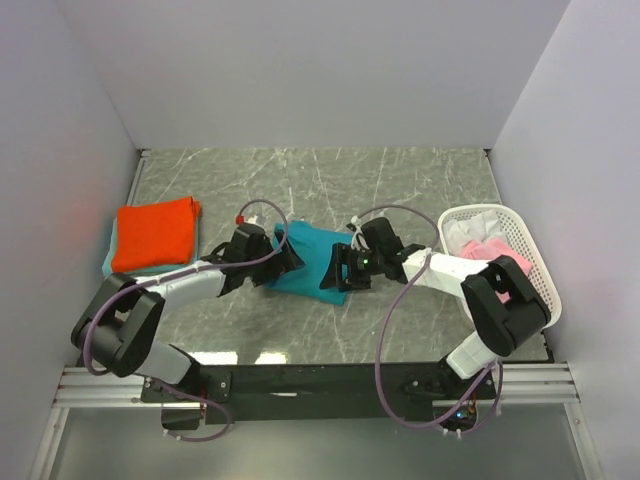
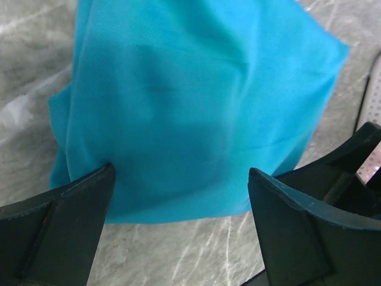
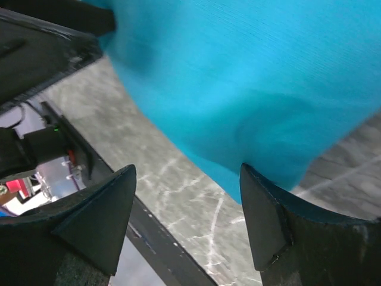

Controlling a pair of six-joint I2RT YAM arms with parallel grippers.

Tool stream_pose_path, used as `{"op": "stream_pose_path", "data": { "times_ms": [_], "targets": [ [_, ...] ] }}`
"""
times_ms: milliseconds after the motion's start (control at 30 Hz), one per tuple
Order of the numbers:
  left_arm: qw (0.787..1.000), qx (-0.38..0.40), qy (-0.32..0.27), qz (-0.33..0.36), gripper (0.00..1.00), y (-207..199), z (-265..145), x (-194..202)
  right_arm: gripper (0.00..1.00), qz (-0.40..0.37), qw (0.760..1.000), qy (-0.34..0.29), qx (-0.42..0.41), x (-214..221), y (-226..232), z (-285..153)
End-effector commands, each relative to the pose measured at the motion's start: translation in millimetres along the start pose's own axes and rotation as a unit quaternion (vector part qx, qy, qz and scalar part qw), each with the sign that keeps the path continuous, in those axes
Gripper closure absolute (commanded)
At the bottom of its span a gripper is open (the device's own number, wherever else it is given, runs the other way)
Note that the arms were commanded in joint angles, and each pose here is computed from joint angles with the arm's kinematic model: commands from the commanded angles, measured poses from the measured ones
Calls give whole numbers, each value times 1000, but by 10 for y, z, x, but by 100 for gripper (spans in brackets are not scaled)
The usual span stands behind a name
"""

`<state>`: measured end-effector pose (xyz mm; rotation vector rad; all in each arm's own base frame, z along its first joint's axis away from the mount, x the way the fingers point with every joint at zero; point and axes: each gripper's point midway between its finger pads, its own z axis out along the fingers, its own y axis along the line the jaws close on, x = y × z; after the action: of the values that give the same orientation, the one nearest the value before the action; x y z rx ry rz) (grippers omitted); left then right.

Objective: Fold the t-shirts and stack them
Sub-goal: Fold the tshirt, then neatly place the folded tshirt to the corner

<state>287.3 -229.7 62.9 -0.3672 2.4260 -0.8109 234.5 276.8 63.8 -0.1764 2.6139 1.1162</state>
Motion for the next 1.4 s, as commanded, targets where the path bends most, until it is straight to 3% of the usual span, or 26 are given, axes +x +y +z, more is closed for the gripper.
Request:
{"op": "stream_pose_path", "data": {
  "times_ms": [0,233,433,600,733,867,967,1133,1367],
  "targets": [
    [1000,6,2,-11,1,25,50,50,23,2,1000,-16,16,-24,-132,52],
    [999,-27,2,-21,1,305,8,194,23,31,998,-11,53,121,-472,97],
    [1000,-4,-28,-10,1,106,-188,23,23,17,998,-20,57,58,-383,-24],
    [997,19,-67,11,0,-159,-568,-132,22,-22,990,-104,90,-217,-202,-496],
    [987,49,-150,21,1,-332,-1052,-397,20,-39,970,-186,149,-317,-208,-1039],
    [973,18,-227,17,1,-204,-1328,-640,14,-49,946,-280,157,-370,-98,-1587],
    [966,-13,-255,23,0,-97,-1400,-744,13,-38,934,-317,163,-325,-120,-1794],
    [968,-63,-242,39,0,28,-1251,-773,11,-21,921,-346,176,-249,-213,-1948],
    [981,-101,-164,37,0,166,-644,-793,10,-25,917,-350,188,-171,-314,-1967]
  ]
}}
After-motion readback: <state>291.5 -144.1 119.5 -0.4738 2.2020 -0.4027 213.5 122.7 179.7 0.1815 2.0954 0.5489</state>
